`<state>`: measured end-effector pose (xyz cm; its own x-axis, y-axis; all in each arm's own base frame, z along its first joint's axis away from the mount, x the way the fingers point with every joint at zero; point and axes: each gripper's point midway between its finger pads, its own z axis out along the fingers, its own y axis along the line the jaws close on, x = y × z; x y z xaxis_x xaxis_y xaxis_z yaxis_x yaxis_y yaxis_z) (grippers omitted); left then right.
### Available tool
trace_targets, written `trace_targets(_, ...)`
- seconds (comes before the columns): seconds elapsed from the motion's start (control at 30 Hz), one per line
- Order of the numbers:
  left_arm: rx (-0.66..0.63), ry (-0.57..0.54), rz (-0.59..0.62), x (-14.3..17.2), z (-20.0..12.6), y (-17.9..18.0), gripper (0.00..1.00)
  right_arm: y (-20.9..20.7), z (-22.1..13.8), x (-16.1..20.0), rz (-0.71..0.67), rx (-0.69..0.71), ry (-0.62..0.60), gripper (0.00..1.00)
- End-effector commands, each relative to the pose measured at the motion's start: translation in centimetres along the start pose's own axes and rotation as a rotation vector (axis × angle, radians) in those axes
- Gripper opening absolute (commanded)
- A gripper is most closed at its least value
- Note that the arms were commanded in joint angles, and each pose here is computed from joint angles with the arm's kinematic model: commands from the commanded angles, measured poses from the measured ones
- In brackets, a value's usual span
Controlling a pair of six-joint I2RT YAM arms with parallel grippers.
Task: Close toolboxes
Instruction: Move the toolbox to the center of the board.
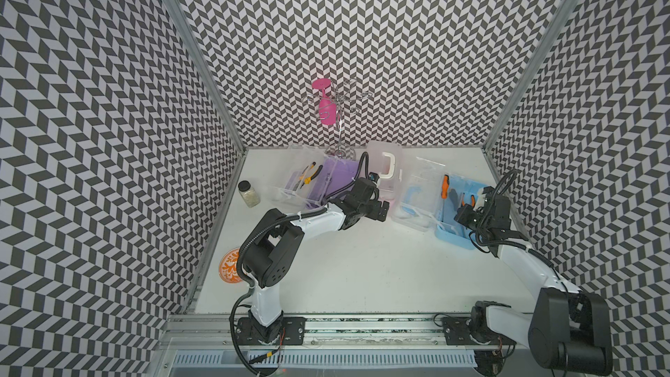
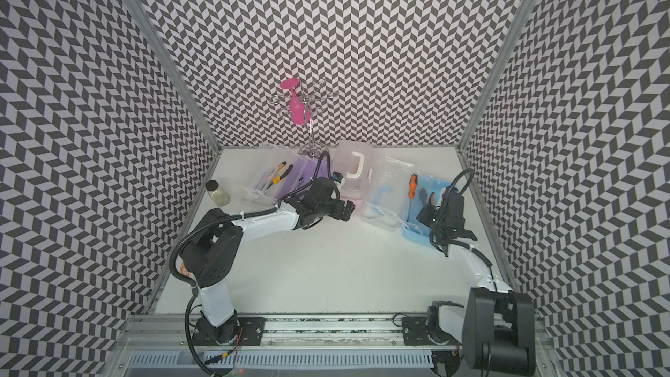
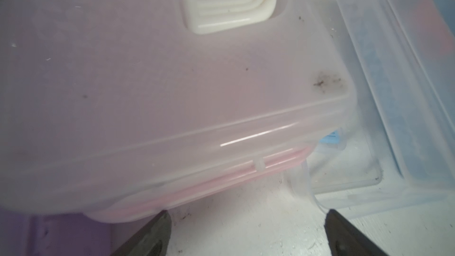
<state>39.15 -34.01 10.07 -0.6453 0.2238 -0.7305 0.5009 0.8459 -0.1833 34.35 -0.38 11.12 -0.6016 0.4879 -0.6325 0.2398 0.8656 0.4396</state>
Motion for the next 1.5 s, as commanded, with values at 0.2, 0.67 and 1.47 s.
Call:
trace_targets(0.2,-0.021,-0.074,-0.023,-5.6,2.8,2.3,0.98,-0.7,0.2,6.4,0.002,-0.016,0.227,0.01)
trace_targets(0.67,0.003,-0.16,-0.032,-7.9,-1.5,2.2,0.98,1.6,-0.4,9.1,-0.03,-0.068,0.287,0.01)
trace_targets(1.47,-0.019,-0.175,-0.062,-4.1,-8.2,3.2,0.99,5.2,-3.4,16.7,-0.139,-0.136,0.395,0.01)
